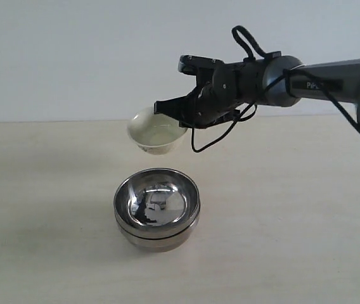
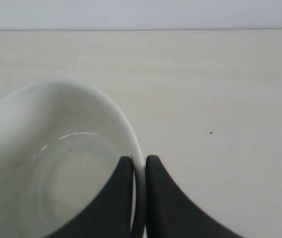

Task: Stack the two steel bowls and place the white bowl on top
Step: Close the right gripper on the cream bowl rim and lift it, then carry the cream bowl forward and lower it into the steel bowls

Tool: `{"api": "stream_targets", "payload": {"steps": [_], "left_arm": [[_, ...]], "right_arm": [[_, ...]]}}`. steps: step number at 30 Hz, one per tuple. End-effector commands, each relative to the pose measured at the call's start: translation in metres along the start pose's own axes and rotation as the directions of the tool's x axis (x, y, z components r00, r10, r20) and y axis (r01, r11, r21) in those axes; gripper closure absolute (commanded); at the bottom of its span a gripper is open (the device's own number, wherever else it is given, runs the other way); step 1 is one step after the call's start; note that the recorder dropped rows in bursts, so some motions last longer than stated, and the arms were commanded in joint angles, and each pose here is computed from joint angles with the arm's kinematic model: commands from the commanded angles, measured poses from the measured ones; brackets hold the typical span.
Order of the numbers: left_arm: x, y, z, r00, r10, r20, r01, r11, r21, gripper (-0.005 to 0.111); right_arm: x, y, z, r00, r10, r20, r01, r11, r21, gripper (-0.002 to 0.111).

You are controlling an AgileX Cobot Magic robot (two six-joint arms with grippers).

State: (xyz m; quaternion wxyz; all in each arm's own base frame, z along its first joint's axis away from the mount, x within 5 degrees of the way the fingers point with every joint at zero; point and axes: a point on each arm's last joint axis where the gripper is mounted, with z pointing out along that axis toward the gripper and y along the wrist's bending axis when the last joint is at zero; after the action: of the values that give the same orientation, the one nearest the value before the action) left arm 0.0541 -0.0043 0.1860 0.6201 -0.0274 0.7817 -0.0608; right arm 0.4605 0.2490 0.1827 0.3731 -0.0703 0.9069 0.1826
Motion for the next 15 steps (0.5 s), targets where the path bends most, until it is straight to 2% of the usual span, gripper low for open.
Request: {"api": "stream_targets", "payload": {"steps": [1,15], "left_arm": [[0.001,0.0,0.0,1.0,-0.001,0.003,0.001,1.0,-0.002,0.103],[0.001,0.0,0.0,1.0,-0.001,0.003,0.001,1.0,-0.002,0.103]], "right_arm": [[-0.02,0.006,-0.03,1.0,-0.029,0.01,0.029,1.0,-0.006,0.108],[-0.04,0.02,-0.098,0.992,-0.094,-0.079,0.093,0.996,-0.007,0.108]]}}
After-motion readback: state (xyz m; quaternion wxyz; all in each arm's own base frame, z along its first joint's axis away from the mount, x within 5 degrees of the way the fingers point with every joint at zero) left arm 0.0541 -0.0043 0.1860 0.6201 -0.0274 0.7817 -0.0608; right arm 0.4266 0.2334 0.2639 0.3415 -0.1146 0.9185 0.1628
